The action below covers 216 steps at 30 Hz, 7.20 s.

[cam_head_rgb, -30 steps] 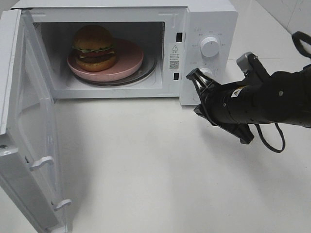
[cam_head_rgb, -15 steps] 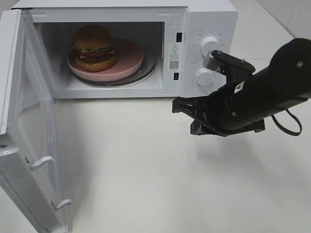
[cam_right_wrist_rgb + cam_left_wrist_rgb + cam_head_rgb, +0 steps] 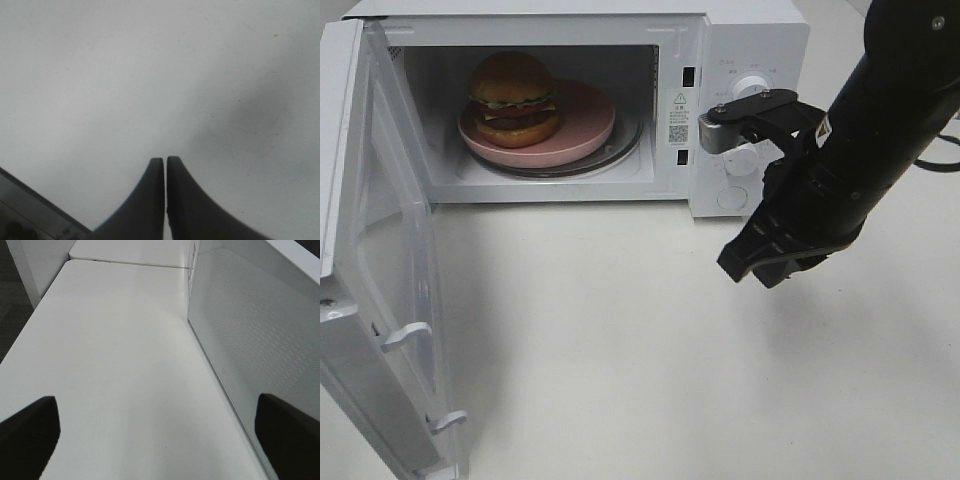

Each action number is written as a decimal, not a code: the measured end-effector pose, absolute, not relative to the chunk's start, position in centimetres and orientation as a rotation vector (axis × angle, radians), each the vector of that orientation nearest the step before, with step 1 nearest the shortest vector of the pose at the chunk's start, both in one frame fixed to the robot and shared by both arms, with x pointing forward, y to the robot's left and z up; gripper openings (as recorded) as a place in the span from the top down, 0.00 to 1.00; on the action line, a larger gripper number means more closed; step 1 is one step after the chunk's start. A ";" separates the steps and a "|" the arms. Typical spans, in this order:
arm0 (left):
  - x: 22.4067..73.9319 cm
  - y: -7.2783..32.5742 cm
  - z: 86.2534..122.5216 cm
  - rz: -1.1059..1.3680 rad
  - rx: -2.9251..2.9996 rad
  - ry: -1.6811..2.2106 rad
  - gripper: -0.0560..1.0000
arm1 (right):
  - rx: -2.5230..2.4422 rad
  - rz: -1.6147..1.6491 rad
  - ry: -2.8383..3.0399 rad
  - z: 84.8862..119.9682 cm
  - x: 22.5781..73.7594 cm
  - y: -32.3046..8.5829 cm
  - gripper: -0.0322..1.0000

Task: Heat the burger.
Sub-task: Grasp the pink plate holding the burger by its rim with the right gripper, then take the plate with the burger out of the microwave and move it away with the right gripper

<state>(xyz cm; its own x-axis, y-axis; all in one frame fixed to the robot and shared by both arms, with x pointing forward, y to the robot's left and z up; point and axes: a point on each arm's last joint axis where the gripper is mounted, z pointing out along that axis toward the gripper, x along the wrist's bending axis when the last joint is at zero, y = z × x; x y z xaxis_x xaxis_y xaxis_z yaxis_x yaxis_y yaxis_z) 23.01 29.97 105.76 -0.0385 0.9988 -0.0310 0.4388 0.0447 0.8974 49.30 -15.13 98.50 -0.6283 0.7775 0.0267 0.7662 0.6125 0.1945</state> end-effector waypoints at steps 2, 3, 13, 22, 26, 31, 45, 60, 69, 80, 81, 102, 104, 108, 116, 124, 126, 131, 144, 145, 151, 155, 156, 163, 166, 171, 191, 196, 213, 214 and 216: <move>23.0 30.0 105.8 0.952 1.490 1.579 0.02 | 1.271 0.270 2.797 98.7 49.3 -15.1 0.93; 23.0 30.0 105.8 0.952 1.490 1.579 0.02 | 1.139 0.236 2.860 99.2 49.4 -15.2 0.92; 23.0 30.0 105.8 0.952 1.490 1.579 0.02 | 0.315 0.173 3.047 100.6 49.6 -15.1 0.91; 23.0 30.0 105.8 0.952 1.490 1.579 0.02 | -0.444 0.159 2.962 100.7 50.0 -14.9 0.88; 23.0 30.0 105.8 0.952 1.490 1.579 0.02 | -0.501 0.170 2.879 100.9 50.6 -14.6 0.86; 23.0 30.0 105.8 0.952 1.490 1.579 0.02 | -0.520 0.167 2.835 101.0 50.7 -14.2 0.81; 23.0 30.0 105.8 0.952 1.490 1.579 0.02 | -0.422 0.202 2.619 101.7 51.0 -11.2 0.12; 23.0 30.0 105.8 0.952 1.490 1.579 0.02 | -0.483 0.177 2.535 100.9 51.6 -8.4 0.05; 23.0 30.0 105.8 0.952 1.490 1.579 0.02 | -0.395 0.204 2.543 100.4 53.5 -6.7 0.06; 23.0 30.0 105.8 0.952 1.490 1.579 0.02 | -0.401 0.192 2.555 98.3 55.7 -4.9 0.08; 23.0 30.0 105.8 0.952 1.490 1.579 0.02 | -0.401 0.192 2.555 98.3 55.7 -4.9 0.08; 23.0 30.0 105.8 0.952 1.490 1.579 0.02 | -0.394 0.251 2.507 95.6 59.7 -1.2 0.12; 23.0 30.0 105.8 0.952 1.490 1.579 0.02 | -0.395 0.254 2.504 95.5 59.8 -0.9 0.13; 23.0 30.0 105.8 0.952 1.490 1.579 0.02 | -0.383 0.271 2.501 94.7 60.6 0.3 0.14; 23.0 30.0 105.8 0.952 1.490 1.579 0.02 | -0.373 0.273 2.503 93.5 61.8 1.7 0.16; 23.0 30.0 105.8 0.952 1.490 1.579 0.02 | -0.310 0.288 2.507 93.2 62.9 2.5 0.18; 23.0 30.0 105.8 0.952 1.490 1.579 0.02 | -0.307 0.291 2.502 93.1 63.2 2.8 0.18; 23.0 30.0 105.8 0.952 1.490 1.579 0.02 | -0.299 0.308 2.479 92.8 64.2 3.7 0.19; 23.0 30.0 105.8 0.952 1.490 1.579 0.02 | -0.230 0.321 2.458 92.3 66.1 3.6 0.19; 23.0 30.0 105.8 0.952 1.490 1.579 0.02 | -0.225 0.323 2.447 92.6 66.4 3.4 0.19; 23.0 30.0 105.8 0.952 1.490 1.579 0.02 | -0.219 0.318 2.448 92.1 66.7 3.2 0.20; 23.0 30.0 105.8 0.952 1.490 1.579 0.02 | -0.209 0.297 2.471 90.7 67.2 2.8 0.20; 23.0 30.0 105.8 0.952 1.490 1.579 0.02 | -0.209 0.297 2.471 90.7 67.2 2.8 0.20; 23.0 30.0 105.8 0.952 1.490 1.579 0.02 | -0.195 0.306 2.469 90.1 67.7 3.0 0.22; 23.0 30.0 105.8 0.952 1.490 1.579 0.02 | -0.149 0.320 2.489 90.1 67.7 3.0 0.30; 23.0 30.0 105.8 0.952 1.490 1.579 0.02 | -0.110 0.314 2.532 89.7 67.3 3.0 0.53; 23.0 30.0 105.8 0.952 1.490 1.579 0.02 | -0.240 0.270 2.573 90.6 66.2 3.2 0.88; 23.0 30.0 105.8 0.952 1.490 1.579 0.02 | -0.326 0.243 2.577 90.8 65.2 2.4 0.88; 23.0 30.0 105.8 0.952 1.490 1.579 0.02 | -0.557 0.271 2.504 91.4 59.8 -0.3 0.88; 23.0 30.0 105.8 0.952 1.490 1.579 0.02 | -0.567 0.274 2.501 91.4 59.5 -0.4 0.88; 23.0 30.0 105.8 0.952 1.490 1.579 0.02 | -0.582 0.277 2.498 91.4 58.8 -0.6 0.88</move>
<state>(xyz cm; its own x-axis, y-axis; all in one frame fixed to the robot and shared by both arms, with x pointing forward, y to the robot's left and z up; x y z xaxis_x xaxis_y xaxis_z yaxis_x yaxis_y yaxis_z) 23.01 29.97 105.76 -0.0385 0.9988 -0.0310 0.4388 0.0447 0.8974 58.79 -0.60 91.45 -0.7524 -0.3464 -0.5602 -0.4606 0.8847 0.0716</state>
